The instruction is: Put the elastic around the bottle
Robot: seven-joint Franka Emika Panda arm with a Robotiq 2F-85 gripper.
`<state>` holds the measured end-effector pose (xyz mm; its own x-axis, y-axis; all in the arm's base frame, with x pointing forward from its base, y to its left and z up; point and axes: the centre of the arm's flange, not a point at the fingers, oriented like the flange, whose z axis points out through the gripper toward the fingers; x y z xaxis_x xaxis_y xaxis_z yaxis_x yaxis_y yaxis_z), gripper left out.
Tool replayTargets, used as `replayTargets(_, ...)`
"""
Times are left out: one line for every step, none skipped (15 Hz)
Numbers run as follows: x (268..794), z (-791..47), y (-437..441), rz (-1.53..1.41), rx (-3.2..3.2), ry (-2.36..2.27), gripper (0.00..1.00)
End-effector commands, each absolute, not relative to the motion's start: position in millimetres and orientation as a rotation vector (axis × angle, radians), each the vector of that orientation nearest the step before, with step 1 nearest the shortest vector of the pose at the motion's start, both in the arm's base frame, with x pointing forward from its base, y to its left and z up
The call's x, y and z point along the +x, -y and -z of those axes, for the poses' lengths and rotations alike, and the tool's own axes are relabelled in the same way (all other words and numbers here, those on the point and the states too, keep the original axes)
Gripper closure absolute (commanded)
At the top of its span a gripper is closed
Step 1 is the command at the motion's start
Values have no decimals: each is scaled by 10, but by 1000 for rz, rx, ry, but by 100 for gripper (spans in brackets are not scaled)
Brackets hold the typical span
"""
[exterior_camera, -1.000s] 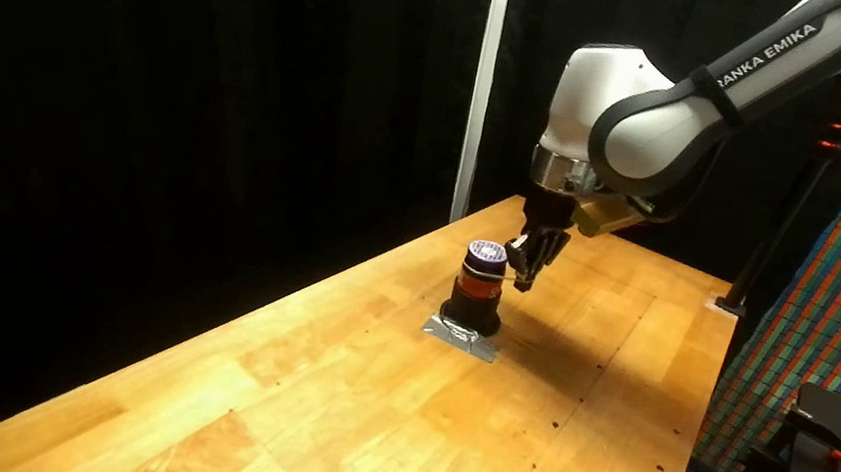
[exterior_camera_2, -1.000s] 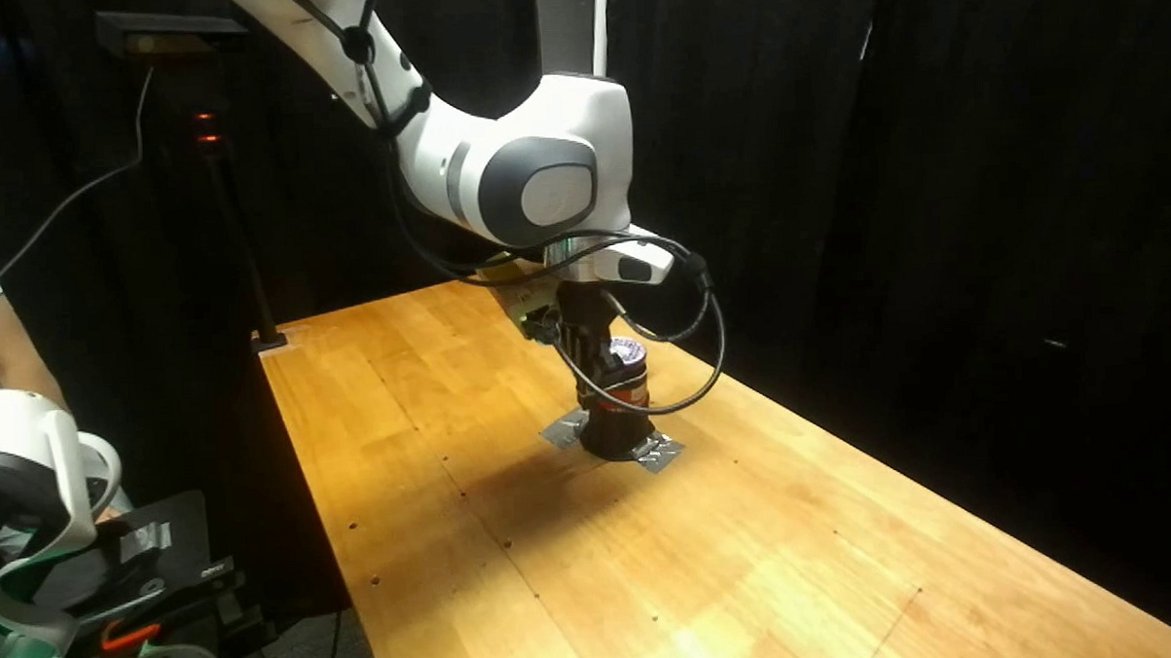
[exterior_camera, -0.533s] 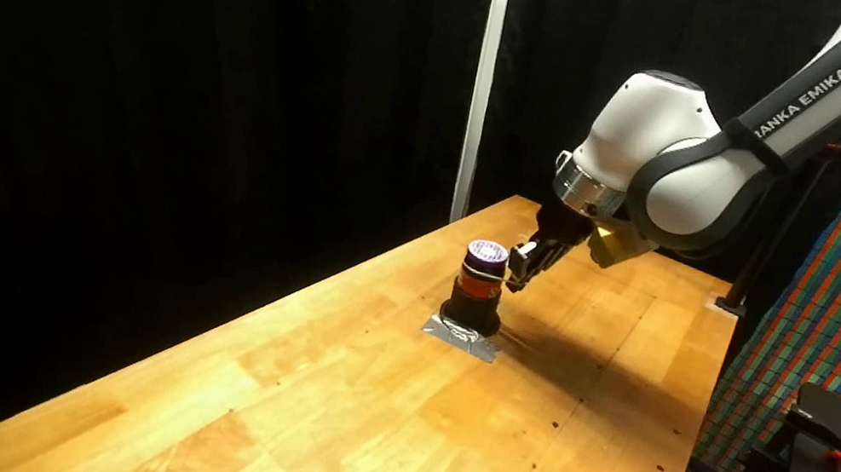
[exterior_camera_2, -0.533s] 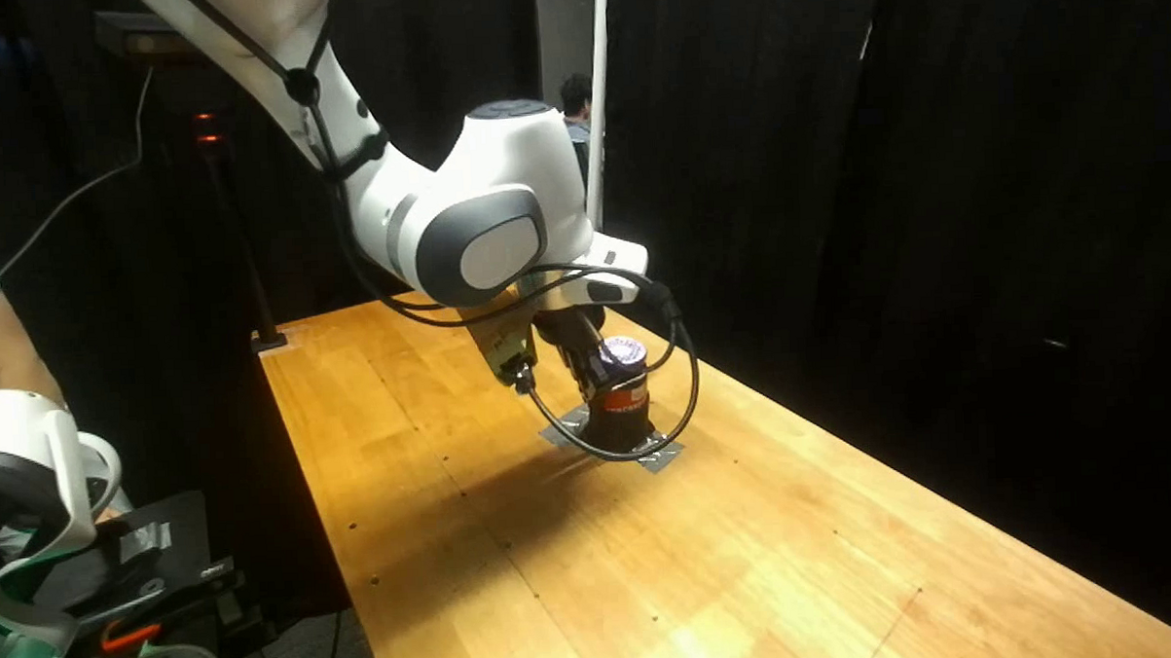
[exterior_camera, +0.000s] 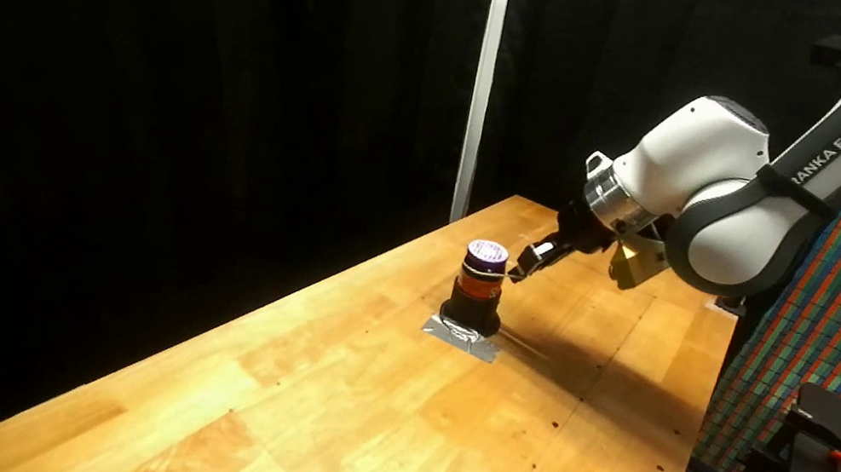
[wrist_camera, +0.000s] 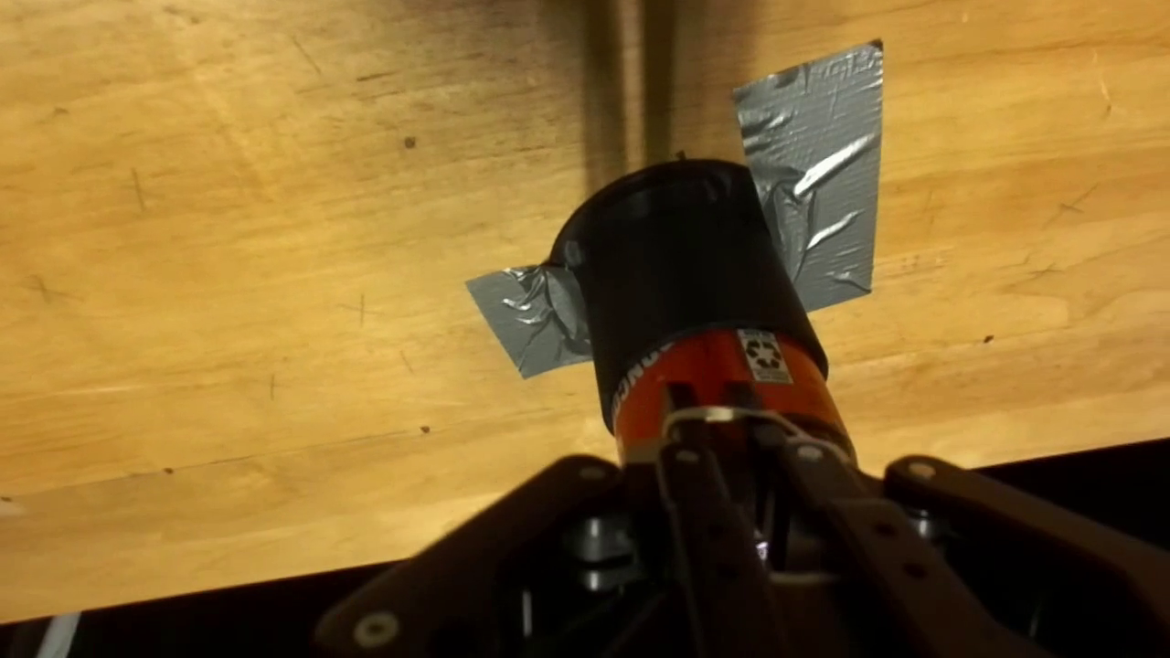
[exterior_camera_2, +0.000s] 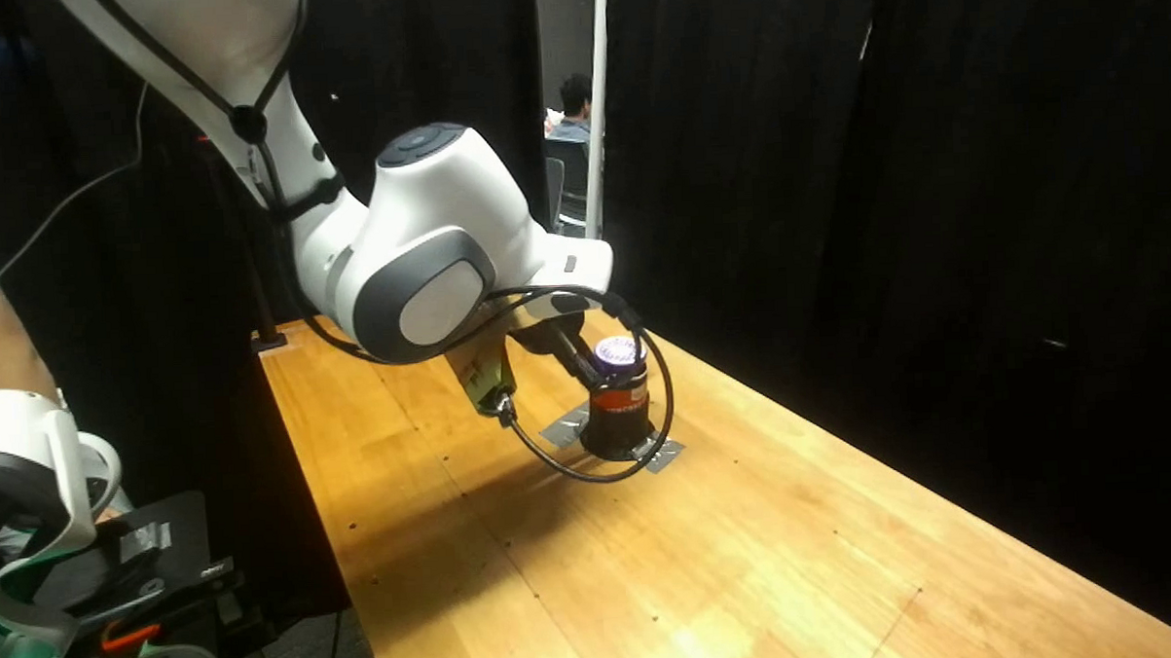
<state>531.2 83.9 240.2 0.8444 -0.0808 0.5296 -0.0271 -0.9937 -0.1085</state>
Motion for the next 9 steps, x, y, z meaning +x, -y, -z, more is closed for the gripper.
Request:
replayTargets(5052,-2466,-848,1012,-2886,-49,86)
replayTargets(5023,-2466,-837,1043,-2875,-45,86)
replayTargets(4991,-2464,-835,1065,-2868,-37,87)
replayTargets(4964,-2465,-833,1086,-2860,-32,86)
replayTargets(4936,-2468,-839,1102,-2850,-27,86)
replayTargets(4911,-2473,-849,1112,-2840,-21,86)
replayTargets(4887,-2474,-863,1120,-2828,-16,86)
replayTargets(4863,-2489,-881,1130,-2816,-12,86)
replayTargets(4843,-2503,-913,1143,-2796,-15,86)
